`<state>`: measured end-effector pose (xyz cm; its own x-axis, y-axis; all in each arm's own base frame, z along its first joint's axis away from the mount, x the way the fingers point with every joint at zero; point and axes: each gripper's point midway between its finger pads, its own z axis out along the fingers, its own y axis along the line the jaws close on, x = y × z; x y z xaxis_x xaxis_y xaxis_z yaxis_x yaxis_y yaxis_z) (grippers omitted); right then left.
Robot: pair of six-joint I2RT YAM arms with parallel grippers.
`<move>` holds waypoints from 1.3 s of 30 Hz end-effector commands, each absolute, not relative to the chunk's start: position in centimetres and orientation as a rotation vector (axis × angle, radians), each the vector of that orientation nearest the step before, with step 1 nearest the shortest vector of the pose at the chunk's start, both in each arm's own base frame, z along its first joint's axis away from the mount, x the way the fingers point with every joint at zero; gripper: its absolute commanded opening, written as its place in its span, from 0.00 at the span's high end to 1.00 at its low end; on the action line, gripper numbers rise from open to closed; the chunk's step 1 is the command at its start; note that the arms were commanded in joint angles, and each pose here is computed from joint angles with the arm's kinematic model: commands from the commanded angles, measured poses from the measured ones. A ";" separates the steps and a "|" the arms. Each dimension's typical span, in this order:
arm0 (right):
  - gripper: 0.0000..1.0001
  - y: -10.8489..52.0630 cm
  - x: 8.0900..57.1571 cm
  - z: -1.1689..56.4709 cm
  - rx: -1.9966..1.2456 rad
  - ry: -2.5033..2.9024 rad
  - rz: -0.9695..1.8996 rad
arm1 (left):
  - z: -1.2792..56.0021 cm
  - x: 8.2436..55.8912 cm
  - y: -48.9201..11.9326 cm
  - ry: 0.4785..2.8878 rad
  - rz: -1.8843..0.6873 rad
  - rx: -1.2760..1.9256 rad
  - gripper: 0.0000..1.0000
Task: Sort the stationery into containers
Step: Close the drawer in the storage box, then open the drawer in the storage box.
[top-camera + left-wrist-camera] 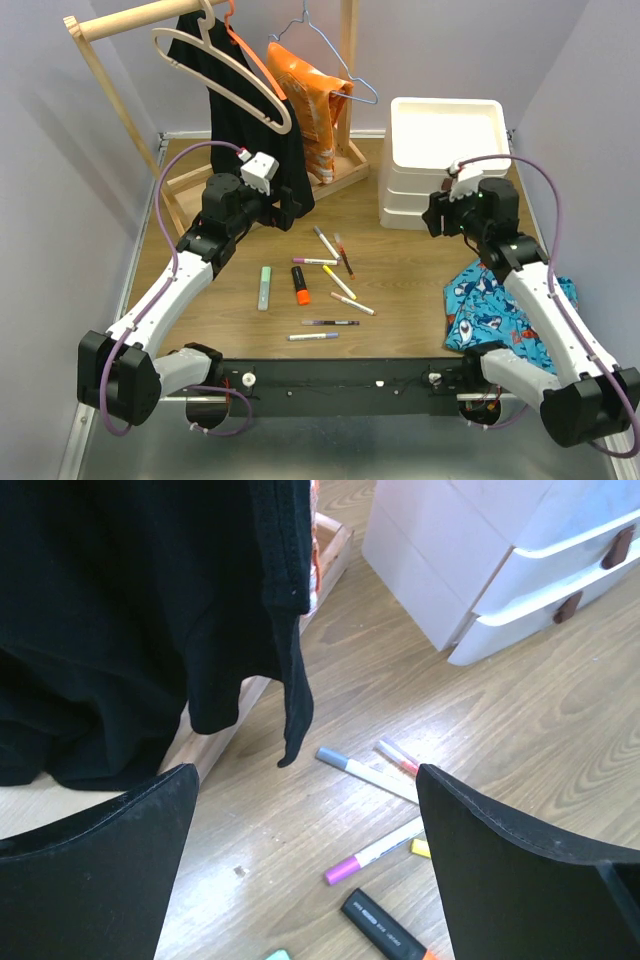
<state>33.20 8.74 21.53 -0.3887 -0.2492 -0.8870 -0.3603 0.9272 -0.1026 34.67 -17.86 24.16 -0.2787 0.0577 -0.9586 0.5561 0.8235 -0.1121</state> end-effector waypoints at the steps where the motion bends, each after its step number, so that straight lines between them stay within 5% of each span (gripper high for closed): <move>1: 0.32 8.0 31.0 21.3 -0.106 2.156 0.420 | 25.3 34.7 -19.0 1.780 -0.586 0.469 0.01; 7: 0.35 4.1 34.5 22.2 0.145 2.106 0.319 | 25.6 35.1 -19.3 1.778 -0.589 0.474 0.01; 33: 0.43 2.9 41.8 22.4 0.020 2.017 0.193 | 24.7 35.6 -19.0 1.793 -0.550 0.475 0.01; 39: 0.51 2.7 42.5 22.3 0.037 2.017 0.184 | 24.4 35.6 -19.0 1.795 -0.554 0.467 0.01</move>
<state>40.74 3.41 20.45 -0.4989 0.1084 -0.8598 -0.0776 0.9826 0.1689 35.22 -18.80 23.57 -0.3106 0.0465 -0.9494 0.5674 0.8104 -0.1459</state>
